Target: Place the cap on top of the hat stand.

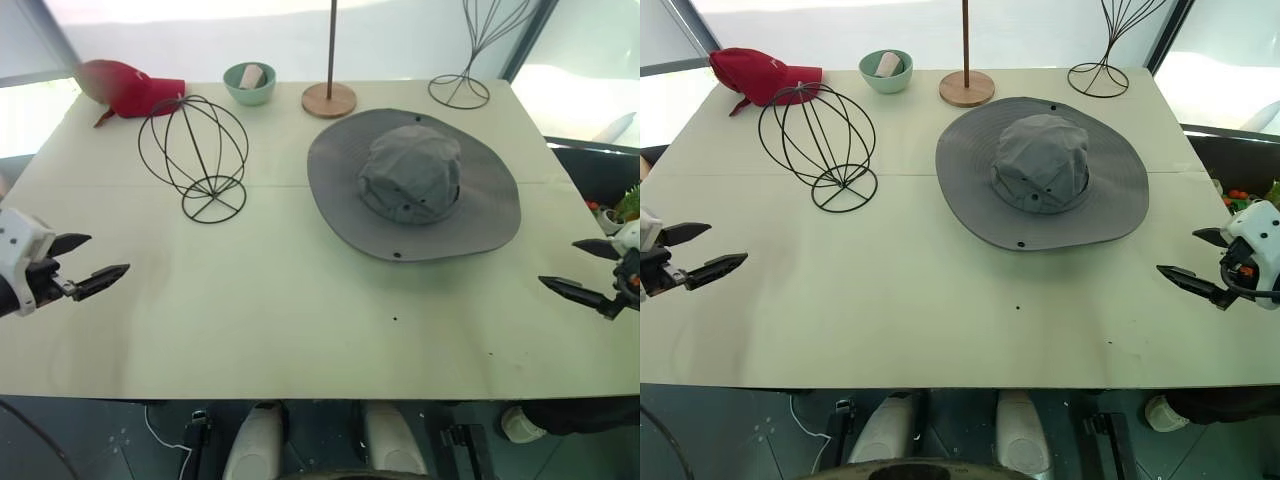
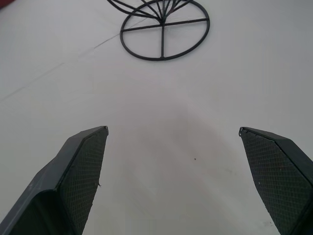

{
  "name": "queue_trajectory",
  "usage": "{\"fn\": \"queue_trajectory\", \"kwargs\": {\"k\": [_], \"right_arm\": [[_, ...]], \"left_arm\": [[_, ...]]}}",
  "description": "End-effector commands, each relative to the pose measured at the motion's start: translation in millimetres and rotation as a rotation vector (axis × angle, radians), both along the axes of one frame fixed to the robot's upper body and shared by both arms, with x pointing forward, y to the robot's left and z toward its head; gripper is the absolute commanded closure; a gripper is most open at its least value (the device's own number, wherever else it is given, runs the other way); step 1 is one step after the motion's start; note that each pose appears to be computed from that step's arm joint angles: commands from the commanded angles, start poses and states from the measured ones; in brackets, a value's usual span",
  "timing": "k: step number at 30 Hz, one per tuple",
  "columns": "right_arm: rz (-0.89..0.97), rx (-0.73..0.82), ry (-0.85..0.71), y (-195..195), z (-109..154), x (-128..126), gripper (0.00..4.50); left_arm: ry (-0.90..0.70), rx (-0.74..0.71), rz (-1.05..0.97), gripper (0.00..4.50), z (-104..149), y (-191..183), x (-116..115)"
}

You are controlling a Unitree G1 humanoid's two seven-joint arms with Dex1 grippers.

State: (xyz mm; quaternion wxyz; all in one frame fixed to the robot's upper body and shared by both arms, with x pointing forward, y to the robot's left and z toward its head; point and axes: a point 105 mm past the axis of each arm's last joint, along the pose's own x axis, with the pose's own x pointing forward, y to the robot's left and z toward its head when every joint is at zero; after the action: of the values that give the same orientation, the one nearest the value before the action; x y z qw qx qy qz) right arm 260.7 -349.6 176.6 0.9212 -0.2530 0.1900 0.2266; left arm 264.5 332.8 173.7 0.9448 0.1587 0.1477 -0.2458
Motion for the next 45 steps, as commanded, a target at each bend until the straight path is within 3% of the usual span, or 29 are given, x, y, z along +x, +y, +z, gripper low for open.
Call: {"fn": "queue_trajectory", "kwargs": {"k": [1,5,8,15,29,35,38,39,45], "right_arm": [[-0.001,-0.078,-0.114,1.6,27.8,7.1,0.05],[0.125,-0.186,-0.167,29.4,47.7,10.3,0.05],[0.215,-0.29,-0.19,55.3,49.9,12.0,0.05],[0.314,-0.548,-0.226,91.2,21.0,21.4,0.05],[0.29,-0.681,-0.301,117.1,-41.4,74.9,0.05],[0.24,-0.68,-0.303,115.4,-53.6,95.1,0.05],[0.24,-0.669,-0.299,116.7,-57.1,97.2,0.8],[0.242,-0.664,-0.299,117.5,-57.6,97.4,1.23],[0.255,-0.602,-0.291,123.9,-58.4,93.8,4.44]], "left_arm": [[-0.038,-0.012,-0.103,0.0,24.8,-21.9,-2.1],[-0.051,-0.064,-0.303,0.0,48.9,-68.7,-2.5],[-0.027,-0.062,-0.433,0.0,53.2,-98.7,-2.8],[-0.017,-0.064,-0.636,0.0,52.7,-143.2,4.5],[-0.039,-0.059,-0.735,0.0,47.3,-173.1,15.7],[-0.051,-0.061,-0.732,0.0,48.8,-174.7,17.2],[-0.057,-0.06,-0.727,0.0,49.6,-174.4,17.8],[-0.06,-0.061,-0.724,0.0,50.3,-174.4,18.6],[-0.073,-0.067,-0.714,0.0,53.2,-175.1,20.5]]}}
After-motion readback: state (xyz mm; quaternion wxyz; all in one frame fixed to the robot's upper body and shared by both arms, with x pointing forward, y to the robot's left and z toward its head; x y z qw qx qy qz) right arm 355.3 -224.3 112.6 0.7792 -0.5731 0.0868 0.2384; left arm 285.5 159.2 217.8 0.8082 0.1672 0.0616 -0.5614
